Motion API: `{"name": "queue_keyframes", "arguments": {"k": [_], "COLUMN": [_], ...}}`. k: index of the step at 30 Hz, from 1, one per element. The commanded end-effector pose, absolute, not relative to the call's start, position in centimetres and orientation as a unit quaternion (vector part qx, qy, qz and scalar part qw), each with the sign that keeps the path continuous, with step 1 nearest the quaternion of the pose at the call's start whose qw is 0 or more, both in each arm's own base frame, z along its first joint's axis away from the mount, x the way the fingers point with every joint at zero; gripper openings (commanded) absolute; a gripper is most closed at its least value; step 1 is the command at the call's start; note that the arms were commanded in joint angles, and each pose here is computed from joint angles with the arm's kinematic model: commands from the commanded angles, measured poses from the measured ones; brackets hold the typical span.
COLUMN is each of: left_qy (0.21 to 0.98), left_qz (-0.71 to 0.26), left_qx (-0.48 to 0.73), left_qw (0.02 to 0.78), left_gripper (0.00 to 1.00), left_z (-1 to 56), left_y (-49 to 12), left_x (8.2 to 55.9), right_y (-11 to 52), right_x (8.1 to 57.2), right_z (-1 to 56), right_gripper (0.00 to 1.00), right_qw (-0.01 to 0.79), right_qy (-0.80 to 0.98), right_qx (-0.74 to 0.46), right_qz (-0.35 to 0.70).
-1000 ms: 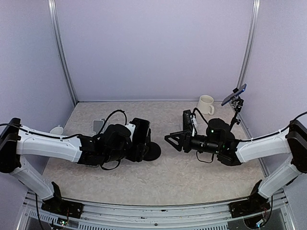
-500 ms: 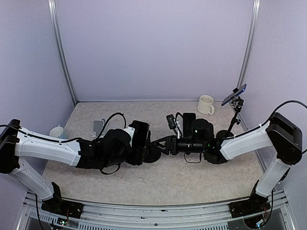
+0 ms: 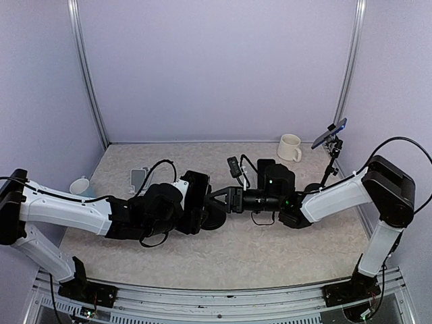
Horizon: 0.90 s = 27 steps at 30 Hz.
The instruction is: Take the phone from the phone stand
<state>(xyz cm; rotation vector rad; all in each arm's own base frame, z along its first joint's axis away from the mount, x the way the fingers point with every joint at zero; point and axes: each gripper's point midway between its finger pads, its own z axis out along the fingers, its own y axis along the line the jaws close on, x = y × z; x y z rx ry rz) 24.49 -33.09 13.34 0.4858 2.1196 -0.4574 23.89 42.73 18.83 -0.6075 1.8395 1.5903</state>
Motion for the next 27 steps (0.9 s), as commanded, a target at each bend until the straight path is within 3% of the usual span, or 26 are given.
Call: {"name": "queue_keyframes", "arguments": {"k": [1, 16, 27], "left_qy": [0.822, 0.821, 0.836], "left_qz": [-0.224, -0.215, -0.177], "left_qx": [0.178, 0.186, 0.149], "left_qw": [0.492, 0.494, 0.497], "left_gripper": [0.39, 0.36, 0.34], "left_z": [17.3, 17.1, 16.2], "left_y": [-34.2, -34.3, -32.7], "left_x": [25.2, 25.2, 26.2], "right_y": [43.9, 44.0, 43.6], "right_x": [23.8, 23.3, 23.2], "right_z": [19.0, 18.4, 18.2], "right_gripper": [0.56, 0.39, 0.07], "right_qw": [0.306, 0.291, 0.289], "right_qy": [0.688, 0.69, 0.695], "right_qx": [-0.238, -0.227, -0.229], "right_qz": [0.613, 0.623, 0.617]}}
